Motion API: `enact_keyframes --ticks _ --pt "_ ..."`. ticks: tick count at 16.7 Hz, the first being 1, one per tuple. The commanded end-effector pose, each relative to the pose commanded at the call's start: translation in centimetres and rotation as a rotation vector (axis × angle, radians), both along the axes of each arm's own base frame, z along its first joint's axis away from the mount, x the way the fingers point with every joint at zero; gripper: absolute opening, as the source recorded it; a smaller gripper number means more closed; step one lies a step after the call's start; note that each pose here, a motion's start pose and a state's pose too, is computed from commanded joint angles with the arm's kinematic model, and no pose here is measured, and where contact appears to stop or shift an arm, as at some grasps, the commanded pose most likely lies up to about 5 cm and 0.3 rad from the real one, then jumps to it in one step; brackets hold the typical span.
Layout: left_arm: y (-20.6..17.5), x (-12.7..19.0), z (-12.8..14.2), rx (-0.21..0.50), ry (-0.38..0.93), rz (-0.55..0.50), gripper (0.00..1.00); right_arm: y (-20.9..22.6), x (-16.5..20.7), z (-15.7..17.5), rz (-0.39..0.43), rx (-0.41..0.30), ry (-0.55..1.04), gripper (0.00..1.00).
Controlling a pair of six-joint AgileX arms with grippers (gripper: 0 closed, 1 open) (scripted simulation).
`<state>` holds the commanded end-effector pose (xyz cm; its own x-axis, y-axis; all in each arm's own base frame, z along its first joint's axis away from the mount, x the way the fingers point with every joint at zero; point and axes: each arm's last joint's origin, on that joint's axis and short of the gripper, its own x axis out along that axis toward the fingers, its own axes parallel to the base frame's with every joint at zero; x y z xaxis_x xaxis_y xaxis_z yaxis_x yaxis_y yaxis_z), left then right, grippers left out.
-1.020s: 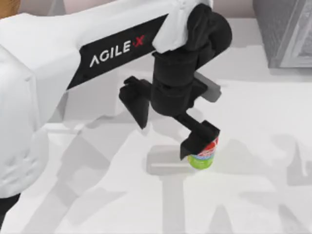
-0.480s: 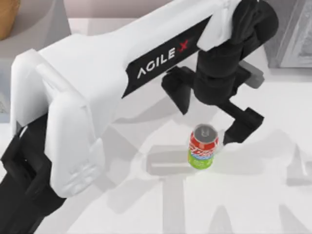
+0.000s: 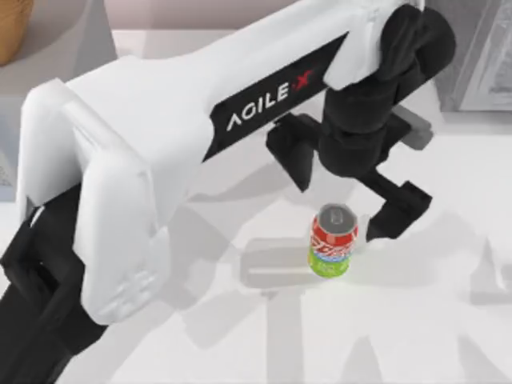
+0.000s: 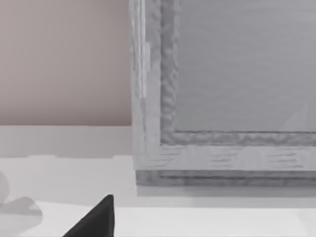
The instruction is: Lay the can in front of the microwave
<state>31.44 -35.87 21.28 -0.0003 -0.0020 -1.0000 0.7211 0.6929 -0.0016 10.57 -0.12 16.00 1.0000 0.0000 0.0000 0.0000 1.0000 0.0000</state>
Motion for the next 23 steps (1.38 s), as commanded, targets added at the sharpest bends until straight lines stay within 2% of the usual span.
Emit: enact_keyframes --ticks 6,11,23 --pt "-0.1 -0.1 -4.6 0.003 0.003 0.0 1.0 0.0 0.0 0.0 0.0 0.0 0.0 1.0" --pt "-0.1 -0.2 -5.3 0.002 0.002 0.0 1.0 0.0 0.0 0.0 0.0 0.0 0.0 1.0" --pt "-0.1 -0.2 -5.3 0.002 0.002 0.0 0.1 0.0 0.0 0.0 0.0 0.0 0.0 1.0"
